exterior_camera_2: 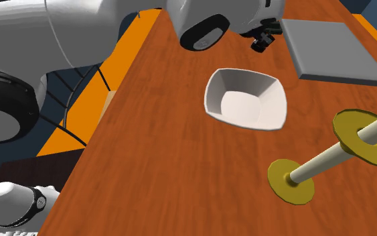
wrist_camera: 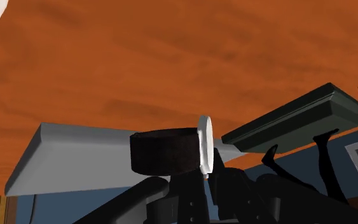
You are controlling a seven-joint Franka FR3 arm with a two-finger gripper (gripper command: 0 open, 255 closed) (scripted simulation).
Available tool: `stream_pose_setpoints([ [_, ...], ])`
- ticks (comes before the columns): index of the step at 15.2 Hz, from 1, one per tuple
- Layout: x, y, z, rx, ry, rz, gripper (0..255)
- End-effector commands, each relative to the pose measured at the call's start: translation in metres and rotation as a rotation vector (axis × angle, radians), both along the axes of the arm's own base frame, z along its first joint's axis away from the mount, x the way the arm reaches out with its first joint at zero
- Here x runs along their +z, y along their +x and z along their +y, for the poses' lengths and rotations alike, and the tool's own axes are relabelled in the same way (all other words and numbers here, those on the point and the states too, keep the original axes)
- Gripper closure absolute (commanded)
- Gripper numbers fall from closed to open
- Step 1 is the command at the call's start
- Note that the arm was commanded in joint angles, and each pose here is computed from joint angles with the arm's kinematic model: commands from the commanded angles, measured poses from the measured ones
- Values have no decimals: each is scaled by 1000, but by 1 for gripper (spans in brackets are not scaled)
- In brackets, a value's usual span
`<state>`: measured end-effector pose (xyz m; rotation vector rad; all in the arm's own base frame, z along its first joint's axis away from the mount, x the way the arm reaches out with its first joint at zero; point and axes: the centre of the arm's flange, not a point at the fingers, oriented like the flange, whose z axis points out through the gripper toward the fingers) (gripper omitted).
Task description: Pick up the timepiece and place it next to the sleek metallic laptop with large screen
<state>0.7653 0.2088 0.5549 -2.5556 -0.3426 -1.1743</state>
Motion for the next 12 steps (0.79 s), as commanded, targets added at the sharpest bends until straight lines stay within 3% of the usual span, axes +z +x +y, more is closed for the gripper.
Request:
stream_pose_setpoints([
  [1,-11,0,0,0,0,0,255],
  [12,-58,0,0,0,0,0,255],
])
